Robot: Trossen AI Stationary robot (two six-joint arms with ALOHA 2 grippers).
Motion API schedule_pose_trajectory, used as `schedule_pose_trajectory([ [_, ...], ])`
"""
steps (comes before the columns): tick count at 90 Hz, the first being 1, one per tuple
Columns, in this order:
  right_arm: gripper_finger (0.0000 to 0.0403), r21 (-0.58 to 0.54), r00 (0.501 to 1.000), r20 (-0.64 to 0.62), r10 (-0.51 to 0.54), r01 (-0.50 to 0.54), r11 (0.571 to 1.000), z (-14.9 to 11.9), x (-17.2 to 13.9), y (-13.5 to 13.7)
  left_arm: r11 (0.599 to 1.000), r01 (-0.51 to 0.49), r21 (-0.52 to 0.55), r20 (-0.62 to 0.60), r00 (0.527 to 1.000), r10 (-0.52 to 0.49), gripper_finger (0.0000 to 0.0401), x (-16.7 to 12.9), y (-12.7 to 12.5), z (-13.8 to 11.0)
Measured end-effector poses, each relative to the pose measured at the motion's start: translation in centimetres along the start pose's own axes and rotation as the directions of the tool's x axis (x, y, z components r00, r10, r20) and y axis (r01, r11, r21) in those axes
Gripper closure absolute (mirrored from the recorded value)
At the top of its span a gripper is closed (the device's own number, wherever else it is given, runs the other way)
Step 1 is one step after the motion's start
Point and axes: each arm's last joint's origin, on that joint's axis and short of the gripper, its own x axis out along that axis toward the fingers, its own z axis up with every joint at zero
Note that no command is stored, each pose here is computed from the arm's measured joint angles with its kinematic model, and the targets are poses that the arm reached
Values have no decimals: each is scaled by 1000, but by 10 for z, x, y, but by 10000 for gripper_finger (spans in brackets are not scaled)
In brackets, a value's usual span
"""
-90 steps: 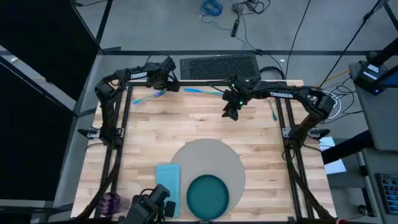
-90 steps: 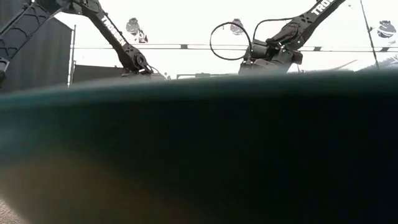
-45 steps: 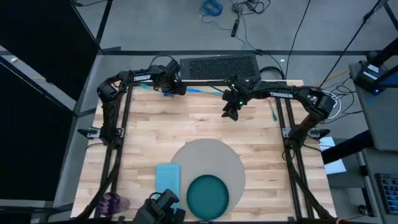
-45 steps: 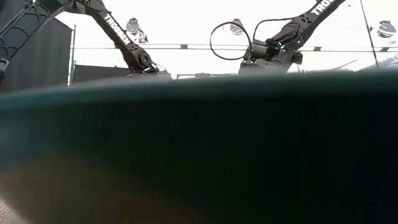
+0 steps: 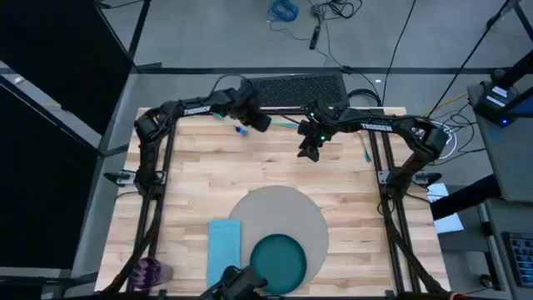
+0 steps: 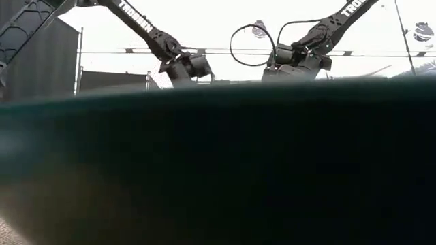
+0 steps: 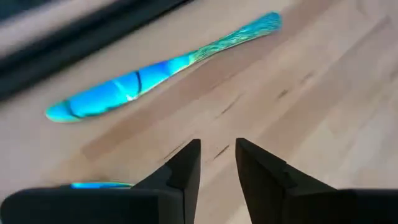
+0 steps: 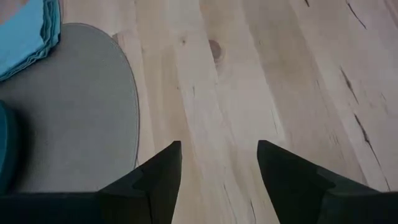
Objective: Set table place
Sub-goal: Put the blue fork on the blue napkin
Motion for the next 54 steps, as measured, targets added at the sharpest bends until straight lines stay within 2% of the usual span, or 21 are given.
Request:
schedule_pose_trajectory([
  [12,209,9,1000,-8,1,-1,1000,-1,0,0,976,-114,184,-84,988,131,315,-20,1,3],
  [22,209,9,1000,-12,2,-1,1000,-1,0,0,946,-102,307,-149,977,154,315,-29,0,2],
  [34,209,11,1000,-13,1,-1,1000,-1,0,0,879,-76,470,-218,955,200,315,-39,6,0],
  [45,209,31,1000,-13,2,-1,1000,-1,0,0,827,-80,556,-217,947,238,315,-41,19,1],
  [54,209,42,1000,-13,2,-1,999,-1,0,0,812,-75,579,-223,943,246,315,-33,27,2],
])
